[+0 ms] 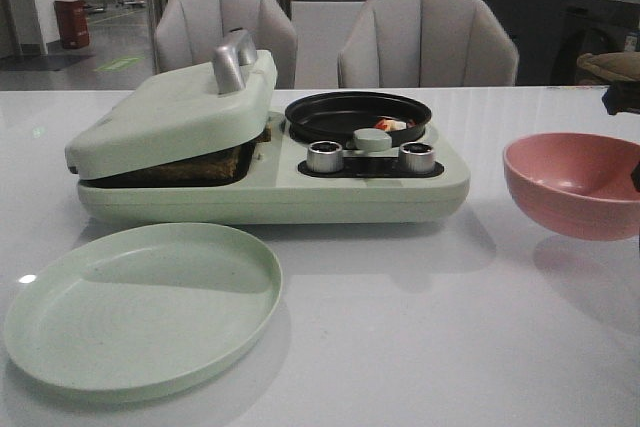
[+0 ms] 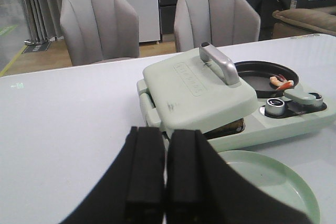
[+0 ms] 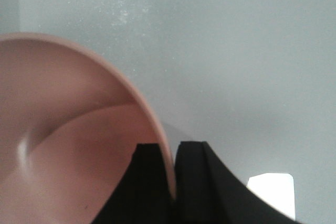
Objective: Make breakfast with bread and shrimp
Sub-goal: 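Lower the pink bowl onto the table and open the right gripper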
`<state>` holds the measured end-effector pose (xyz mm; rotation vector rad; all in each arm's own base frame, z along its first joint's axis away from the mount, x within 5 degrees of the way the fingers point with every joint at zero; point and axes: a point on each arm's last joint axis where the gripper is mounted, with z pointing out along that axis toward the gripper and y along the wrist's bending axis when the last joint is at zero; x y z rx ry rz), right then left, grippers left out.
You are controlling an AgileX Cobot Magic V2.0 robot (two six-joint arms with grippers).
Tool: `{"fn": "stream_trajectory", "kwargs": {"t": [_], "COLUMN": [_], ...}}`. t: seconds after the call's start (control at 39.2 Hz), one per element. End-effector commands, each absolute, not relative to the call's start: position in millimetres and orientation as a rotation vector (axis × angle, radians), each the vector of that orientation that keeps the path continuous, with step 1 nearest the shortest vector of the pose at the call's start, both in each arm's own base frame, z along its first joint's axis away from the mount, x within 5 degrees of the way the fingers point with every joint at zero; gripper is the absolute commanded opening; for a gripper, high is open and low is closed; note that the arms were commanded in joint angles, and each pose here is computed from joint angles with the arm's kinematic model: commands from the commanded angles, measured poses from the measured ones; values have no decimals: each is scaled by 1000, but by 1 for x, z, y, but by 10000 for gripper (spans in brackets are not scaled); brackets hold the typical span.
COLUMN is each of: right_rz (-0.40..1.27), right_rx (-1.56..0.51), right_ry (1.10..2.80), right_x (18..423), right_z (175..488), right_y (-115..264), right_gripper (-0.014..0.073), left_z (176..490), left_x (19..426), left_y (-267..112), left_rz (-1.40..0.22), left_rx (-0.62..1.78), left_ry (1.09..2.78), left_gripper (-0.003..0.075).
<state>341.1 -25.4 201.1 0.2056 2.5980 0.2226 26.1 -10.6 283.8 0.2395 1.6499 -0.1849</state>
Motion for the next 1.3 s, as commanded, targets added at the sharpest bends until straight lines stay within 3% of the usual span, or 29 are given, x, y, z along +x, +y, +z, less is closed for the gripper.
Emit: {"fn": "stream_trajectory", "kwargs": {"t": [0.0,0.26,0.48,0.56,0.69,0.94,1.1,1.28], "right_rz": [200,205,188,171,147,129,167,198], "right_rx": [216,229,217,176,111,-23,-77,-154], "right_ry": [2490,2549,2542,2551,2521,2295,2121,1919], "right_x": [343,349,352,353,353,339,307,266], "right_z": [225,203,202,209,236,328,373,397], "right_y": [-29,-30,-31,-31,-31,-14,9,37], "right_gripper": [142,158,416,462,469,465,465,465], "left_z": [300,300,300,300,300,300,300,300], "left_x": [25,25,25,25,25,25,25,25], "left_y": [-10,-10,-10,-10,-10,-10,-10,-10], "left_rz": [-207,-207,-207,-207,-207,-207,-207,-207], "left_rx": [213,213,213,213,213,213,213,213], "left_ry": [1553,1553,1553,1553,1553,1553,1553,1553], "left_gripper": [114,114,113,113,113,114,114,113]}}
